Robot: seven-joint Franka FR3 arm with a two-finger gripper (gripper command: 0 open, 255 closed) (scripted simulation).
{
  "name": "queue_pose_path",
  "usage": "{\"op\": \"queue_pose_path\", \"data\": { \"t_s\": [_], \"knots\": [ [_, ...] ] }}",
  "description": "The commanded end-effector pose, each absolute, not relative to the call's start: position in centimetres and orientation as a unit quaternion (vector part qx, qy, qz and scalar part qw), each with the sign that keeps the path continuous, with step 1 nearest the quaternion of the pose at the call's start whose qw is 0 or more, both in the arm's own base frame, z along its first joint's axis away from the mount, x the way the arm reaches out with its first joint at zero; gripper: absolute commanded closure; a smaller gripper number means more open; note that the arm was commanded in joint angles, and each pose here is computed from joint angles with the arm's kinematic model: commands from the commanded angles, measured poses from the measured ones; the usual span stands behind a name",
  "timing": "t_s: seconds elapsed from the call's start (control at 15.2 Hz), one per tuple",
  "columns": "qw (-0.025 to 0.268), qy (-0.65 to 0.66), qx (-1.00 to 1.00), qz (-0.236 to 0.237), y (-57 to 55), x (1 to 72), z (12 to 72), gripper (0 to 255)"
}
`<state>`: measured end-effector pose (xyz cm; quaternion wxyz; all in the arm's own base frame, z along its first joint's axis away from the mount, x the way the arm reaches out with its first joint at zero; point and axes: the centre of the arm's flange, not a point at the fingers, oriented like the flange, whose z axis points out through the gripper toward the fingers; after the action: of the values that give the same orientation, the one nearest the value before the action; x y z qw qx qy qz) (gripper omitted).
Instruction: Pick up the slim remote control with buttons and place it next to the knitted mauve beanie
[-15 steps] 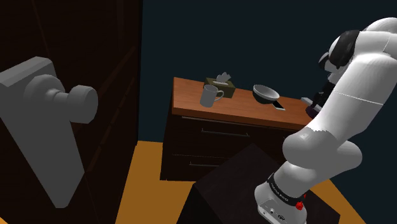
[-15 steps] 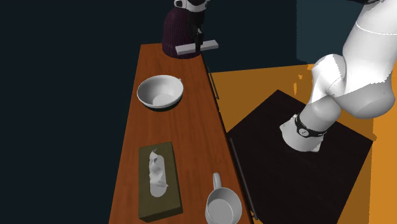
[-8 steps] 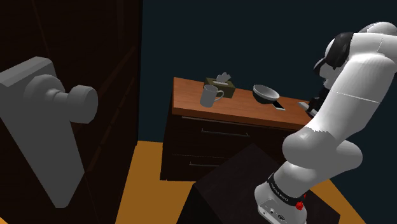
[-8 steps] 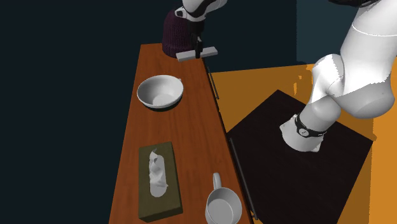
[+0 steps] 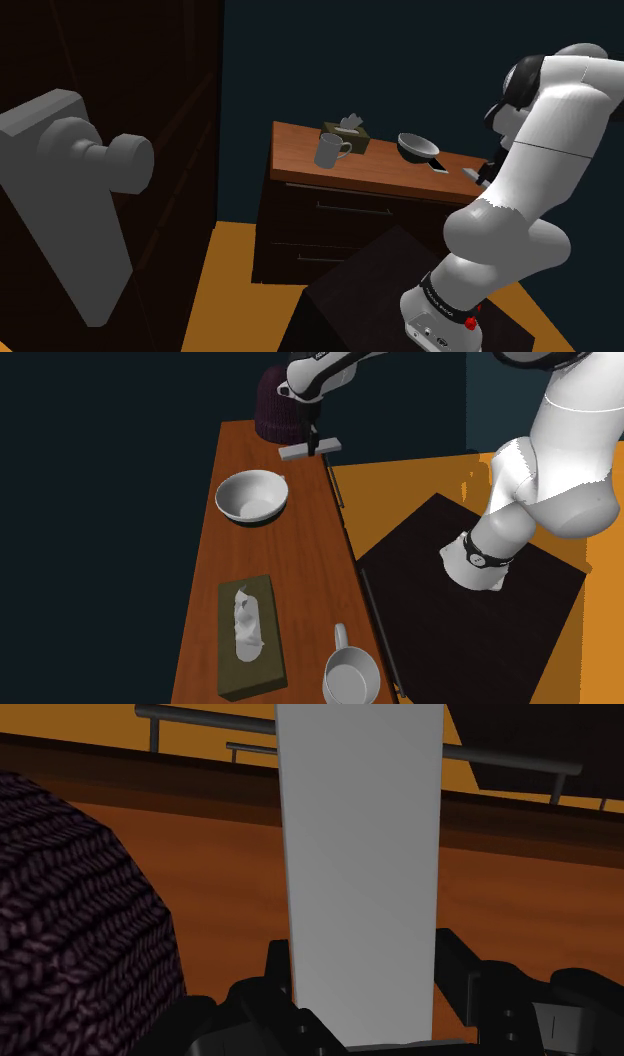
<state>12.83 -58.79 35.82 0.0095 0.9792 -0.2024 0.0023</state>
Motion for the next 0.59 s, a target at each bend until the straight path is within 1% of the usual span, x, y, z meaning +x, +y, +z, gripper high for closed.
{"op": "queue_pose_path", "data": {
  "t_s": [0.0, 0.53],
  "knots": [
    [0.010, -0.202, 0.979, 0.003, -58.86, 12.89, 34.84, 255],
    [0.010, -0.202, 0.979, 0.003, -58.86, 12.89, 34.36, 255]
  ]
}}
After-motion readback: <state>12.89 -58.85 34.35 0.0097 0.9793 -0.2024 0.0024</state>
